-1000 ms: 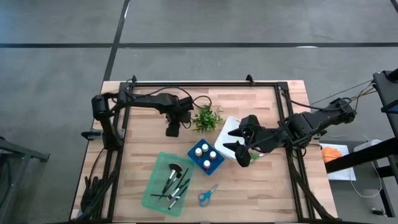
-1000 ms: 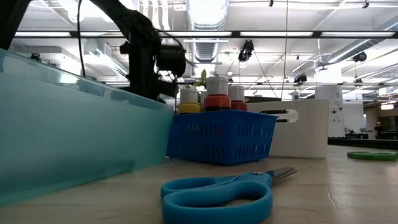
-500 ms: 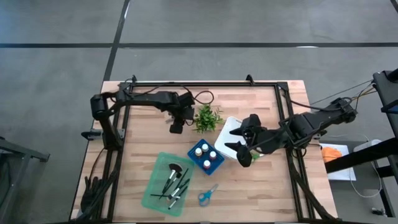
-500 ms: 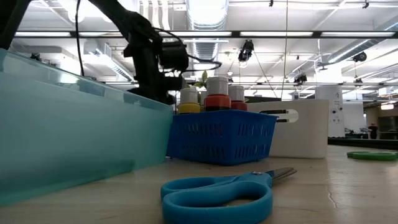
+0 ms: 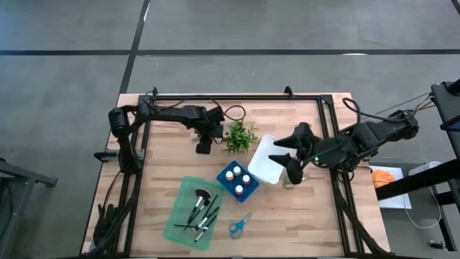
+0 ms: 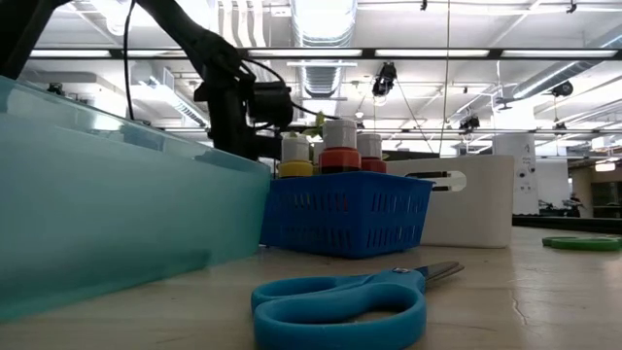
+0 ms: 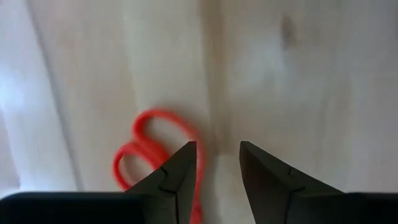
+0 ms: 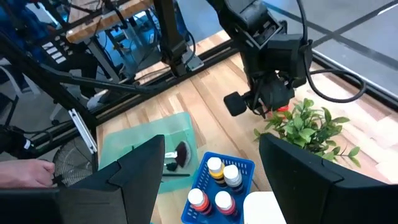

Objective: Pick & Place Paint Supplies
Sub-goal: Put the orange scissors into the white bin

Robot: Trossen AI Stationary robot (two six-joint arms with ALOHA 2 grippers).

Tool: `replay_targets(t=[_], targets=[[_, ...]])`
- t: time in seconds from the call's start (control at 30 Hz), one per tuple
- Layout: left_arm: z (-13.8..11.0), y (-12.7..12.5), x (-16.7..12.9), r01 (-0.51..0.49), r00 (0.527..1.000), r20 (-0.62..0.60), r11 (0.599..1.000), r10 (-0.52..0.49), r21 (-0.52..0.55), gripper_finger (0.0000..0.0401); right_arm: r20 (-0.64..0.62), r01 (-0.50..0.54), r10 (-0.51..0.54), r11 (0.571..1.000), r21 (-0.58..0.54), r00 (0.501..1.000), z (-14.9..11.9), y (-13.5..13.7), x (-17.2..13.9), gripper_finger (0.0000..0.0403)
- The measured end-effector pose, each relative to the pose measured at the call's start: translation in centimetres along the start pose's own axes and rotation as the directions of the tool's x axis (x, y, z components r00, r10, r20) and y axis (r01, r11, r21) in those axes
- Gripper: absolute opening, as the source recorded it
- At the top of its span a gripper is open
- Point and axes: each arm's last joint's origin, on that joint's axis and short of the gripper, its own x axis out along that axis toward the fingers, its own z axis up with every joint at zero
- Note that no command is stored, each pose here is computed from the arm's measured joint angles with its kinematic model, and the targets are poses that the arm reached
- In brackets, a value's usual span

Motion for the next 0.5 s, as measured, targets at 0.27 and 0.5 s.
replay_targets(t=[0.27, 0.5], targets=[[-1.2, -0.2, 1.0, -0.005, 0.999, -0.036, 1.000, 0.005, -0.018, 0.0130, 0.018, -0.001, 0.001, 1.000, -0.006, 1.000, 0.3, -0.3, -0.6, 0.0260], [-1.3, 0.1, 1.2, -0.021, 0.999, -0.040, 0.999, 0.019, -0.028, 0.0130, 0.017, 0.000, 0.001, 1.000, -0.019, 1.000, 0.2, -0.3, -0.5, 0.0260]])
